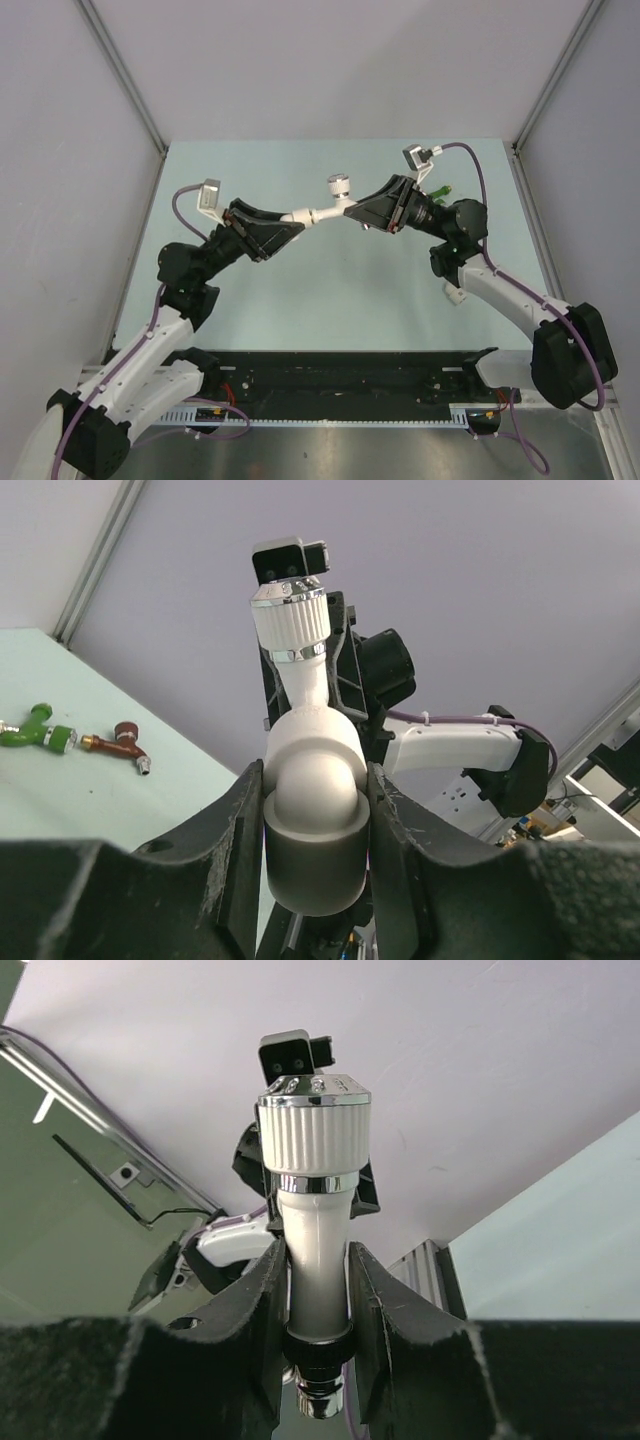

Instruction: Install the water faucets

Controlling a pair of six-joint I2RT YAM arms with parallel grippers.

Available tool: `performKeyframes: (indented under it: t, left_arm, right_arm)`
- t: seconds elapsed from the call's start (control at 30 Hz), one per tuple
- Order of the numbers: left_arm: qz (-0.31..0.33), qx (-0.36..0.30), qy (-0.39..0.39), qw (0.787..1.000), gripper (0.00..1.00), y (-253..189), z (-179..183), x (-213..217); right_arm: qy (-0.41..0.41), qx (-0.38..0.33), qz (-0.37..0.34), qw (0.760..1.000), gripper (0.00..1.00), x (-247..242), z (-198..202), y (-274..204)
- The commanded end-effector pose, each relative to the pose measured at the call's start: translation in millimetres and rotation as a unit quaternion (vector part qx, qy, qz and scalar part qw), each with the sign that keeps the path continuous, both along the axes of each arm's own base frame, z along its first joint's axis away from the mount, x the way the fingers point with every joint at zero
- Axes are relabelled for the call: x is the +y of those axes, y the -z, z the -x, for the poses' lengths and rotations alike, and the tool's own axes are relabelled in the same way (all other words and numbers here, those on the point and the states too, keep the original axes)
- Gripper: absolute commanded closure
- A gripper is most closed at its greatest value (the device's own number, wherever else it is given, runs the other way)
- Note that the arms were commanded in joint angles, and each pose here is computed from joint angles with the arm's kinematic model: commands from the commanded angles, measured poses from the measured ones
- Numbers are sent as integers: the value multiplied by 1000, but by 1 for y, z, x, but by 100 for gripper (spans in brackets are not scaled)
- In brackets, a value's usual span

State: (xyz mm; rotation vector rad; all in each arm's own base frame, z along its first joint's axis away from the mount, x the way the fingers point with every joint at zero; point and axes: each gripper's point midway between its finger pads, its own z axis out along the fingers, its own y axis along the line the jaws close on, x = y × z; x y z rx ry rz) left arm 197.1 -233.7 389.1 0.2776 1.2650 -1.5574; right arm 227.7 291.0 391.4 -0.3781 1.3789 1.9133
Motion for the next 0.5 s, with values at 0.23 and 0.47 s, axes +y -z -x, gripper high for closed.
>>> performKeyframes:
  t: [0.23,0.47]
  left_arm:
    - [20,71,-44,996,100,-26,-12,11]
    - [23,134,-53,989,100,-23,-23,11]
  right_arm:
    - [169,-137,93,972,46,-34,-27,2]
    - [241,-314,162,904,29,-55,-17,-3]
